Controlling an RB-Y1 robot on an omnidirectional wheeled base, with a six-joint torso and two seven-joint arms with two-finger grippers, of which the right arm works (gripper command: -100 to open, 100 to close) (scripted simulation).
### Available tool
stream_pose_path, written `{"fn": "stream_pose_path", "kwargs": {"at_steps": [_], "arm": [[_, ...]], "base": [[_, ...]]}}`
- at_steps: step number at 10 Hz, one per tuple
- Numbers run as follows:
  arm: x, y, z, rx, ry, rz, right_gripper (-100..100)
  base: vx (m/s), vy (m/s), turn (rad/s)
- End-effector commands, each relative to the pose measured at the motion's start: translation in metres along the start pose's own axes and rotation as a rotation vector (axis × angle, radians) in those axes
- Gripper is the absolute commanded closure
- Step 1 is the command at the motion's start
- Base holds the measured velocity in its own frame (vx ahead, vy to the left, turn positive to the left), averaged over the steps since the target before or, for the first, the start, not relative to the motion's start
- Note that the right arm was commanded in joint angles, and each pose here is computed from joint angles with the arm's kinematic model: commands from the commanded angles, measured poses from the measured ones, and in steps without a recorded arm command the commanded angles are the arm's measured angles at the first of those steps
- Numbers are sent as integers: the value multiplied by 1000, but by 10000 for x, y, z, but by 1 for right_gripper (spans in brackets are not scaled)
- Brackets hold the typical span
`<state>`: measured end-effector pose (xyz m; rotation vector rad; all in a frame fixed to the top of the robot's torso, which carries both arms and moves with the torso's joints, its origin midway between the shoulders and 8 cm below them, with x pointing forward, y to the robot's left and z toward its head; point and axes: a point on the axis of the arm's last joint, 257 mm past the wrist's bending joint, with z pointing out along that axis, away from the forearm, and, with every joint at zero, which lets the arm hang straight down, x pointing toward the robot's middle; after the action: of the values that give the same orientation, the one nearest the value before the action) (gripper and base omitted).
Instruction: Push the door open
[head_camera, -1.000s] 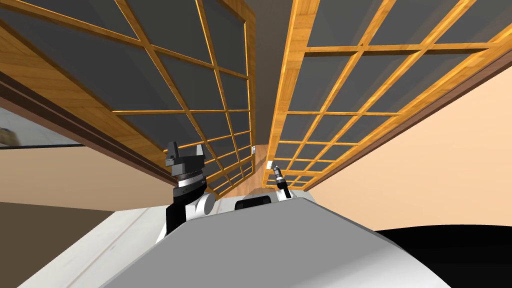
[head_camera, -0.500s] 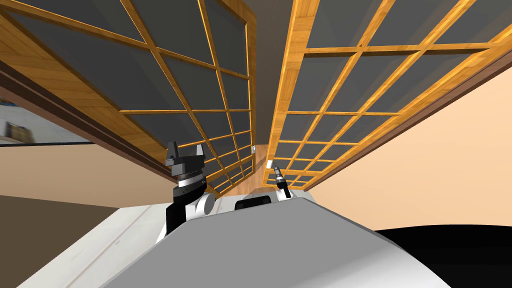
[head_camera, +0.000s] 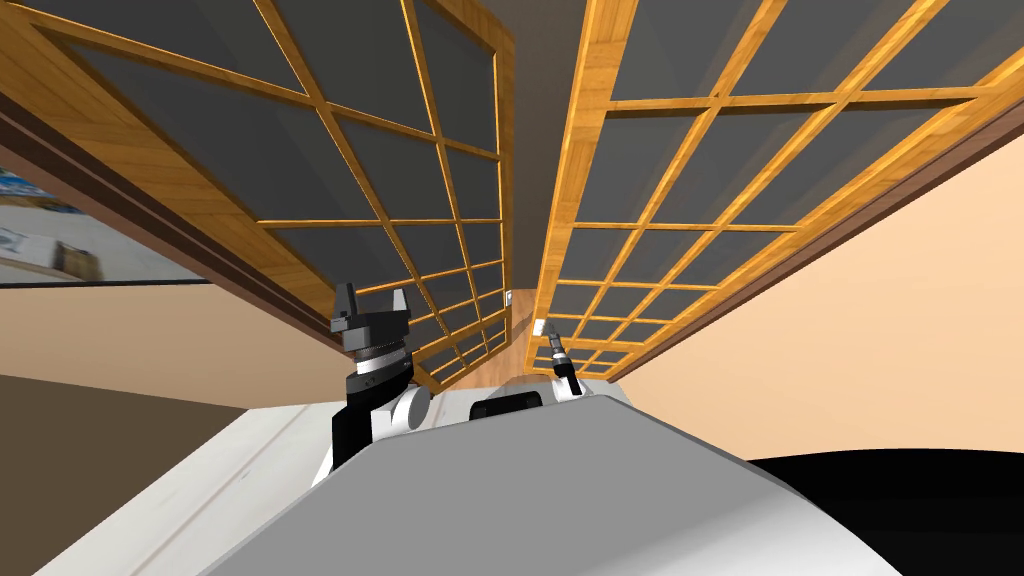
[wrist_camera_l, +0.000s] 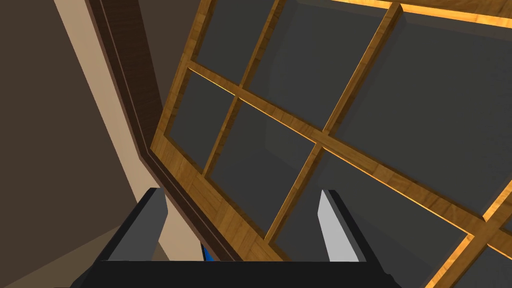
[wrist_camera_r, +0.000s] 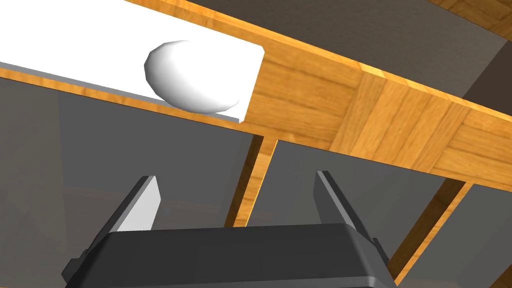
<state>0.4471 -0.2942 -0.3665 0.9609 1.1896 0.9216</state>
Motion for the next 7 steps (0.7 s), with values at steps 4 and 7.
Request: {"fn": "stream_pose_path", "kwargs": {"at_steps": [4,7], "arm": [[-14,-12,13,4,-15,145,-100],[-21,-22,22,7,-28,243,-100]], "base": [[-24,-4,18],[-30,-3,24]]}}
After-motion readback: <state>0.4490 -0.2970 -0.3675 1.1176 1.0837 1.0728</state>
